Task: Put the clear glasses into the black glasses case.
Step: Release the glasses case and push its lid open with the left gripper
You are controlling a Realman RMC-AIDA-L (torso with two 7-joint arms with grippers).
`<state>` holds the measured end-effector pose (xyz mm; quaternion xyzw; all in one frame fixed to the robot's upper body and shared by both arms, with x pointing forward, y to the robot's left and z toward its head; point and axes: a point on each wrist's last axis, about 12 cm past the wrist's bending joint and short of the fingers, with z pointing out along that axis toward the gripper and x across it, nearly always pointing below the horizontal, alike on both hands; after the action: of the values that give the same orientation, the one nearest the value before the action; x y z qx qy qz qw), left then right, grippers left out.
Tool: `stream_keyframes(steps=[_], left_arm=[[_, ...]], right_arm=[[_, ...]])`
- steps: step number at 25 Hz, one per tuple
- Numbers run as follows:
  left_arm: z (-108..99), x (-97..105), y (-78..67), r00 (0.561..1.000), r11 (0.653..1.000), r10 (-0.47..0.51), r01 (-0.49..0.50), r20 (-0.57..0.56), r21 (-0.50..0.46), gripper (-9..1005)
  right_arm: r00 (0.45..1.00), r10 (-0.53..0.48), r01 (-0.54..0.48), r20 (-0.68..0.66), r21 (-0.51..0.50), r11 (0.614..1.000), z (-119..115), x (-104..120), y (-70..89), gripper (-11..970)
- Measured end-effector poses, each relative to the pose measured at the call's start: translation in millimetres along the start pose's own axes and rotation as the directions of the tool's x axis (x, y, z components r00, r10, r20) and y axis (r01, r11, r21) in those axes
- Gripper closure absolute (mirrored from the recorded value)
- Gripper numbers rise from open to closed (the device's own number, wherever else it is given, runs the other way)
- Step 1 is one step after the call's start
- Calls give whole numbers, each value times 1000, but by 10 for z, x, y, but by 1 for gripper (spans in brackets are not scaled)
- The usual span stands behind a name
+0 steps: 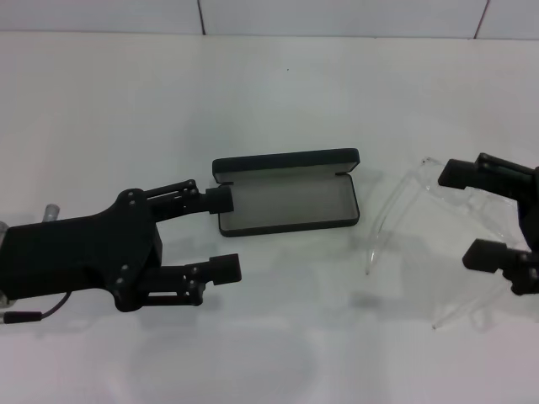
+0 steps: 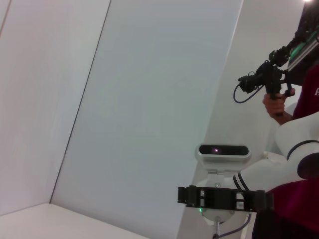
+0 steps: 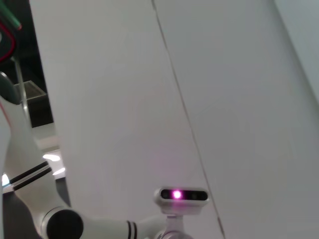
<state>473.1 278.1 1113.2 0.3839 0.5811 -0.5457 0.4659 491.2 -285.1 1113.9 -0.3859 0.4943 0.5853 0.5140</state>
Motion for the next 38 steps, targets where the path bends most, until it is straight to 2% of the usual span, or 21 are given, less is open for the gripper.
stream_keyframes(steps=[9,12,14,18,22,27,30,34,38], left_arm=[[-33,42,-29,1000,1000,-13,13,0,-12,183],[-36,42,-28,1000,1000,-12,12,-1,-13,184],[-35,31,-20,1000,1000,-8,8,-2,-15,185],[-13,-247,140,997,996,72,-73,-11,-42,186],[48,-637,351,989,984,130,-137,-71,-112,188],[158,-1072,571,971,959,159,-195,-178,-207,257],[330,-1317,720,952,944,160,-225,-262,-242,257],[556,-1524,867,923,935,127,-234,-365,-266,258],[761,-1657,941,866,922,97,-263,-490,-283,259]], right_arm=[[1000,6,-8,-30,-46,999,99,-12,-48,87],[1000,-4,3,-23,-37,999,100,-27,-65,87],[999,-30,30,12,9,1000,49,-64,-83,87],[978,-156,129,138,186,974,-192,-155,-43,86],[926,-297,204,235,352,914,-428,-209,87,86],[913,-328,212,241,406,889,-530,-182,172,87],[913,-344,222,218,442,869,-605,-105,261,87],[911,-362,239,197,464,853,-643,-58,316,86],[912,-374,250,169,492,834,-682,-20,341,86]])
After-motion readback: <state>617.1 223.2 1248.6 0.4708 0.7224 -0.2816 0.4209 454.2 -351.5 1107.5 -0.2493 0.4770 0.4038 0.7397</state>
